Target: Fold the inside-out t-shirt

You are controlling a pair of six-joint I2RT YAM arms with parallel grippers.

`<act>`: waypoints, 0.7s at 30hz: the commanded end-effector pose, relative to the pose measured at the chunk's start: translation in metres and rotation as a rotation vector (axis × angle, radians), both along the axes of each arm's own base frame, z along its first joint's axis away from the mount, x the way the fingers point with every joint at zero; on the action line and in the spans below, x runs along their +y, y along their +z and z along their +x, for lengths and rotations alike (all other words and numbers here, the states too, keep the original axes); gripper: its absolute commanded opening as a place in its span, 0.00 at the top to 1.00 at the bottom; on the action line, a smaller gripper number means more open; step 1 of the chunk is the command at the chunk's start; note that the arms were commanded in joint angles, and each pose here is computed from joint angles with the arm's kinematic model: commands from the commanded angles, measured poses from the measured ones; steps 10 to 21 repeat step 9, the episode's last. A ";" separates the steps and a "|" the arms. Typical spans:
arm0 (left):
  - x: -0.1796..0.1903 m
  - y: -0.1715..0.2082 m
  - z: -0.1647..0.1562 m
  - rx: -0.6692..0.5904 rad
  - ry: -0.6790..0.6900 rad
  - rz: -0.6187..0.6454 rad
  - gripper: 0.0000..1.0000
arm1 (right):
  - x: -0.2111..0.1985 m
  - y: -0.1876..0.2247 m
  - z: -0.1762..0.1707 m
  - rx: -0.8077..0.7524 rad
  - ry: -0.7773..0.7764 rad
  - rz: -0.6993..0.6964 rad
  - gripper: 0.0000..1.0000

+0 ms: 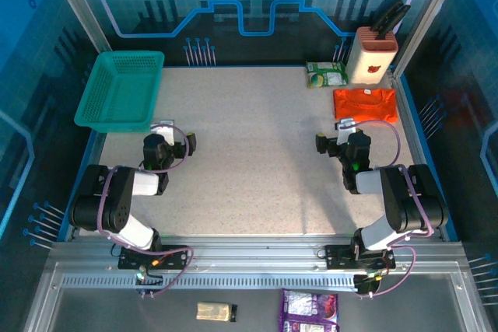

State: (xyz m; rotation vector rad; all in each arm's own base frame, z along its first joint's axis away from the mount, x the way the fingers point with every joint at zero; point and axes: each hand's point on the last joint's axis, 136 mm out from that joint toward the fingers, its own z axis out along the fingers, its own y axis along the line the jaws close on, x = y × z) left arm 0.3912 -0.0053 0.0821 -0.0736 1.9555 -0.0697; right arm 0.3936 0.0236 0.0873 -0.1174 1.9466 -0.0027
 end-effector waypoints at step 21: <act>-0.003 0.012 0.007 -0.046 -0.024 0.001 0.01 | 0.006 0.011 0.006 -0.046 0.025 -0.008 0.00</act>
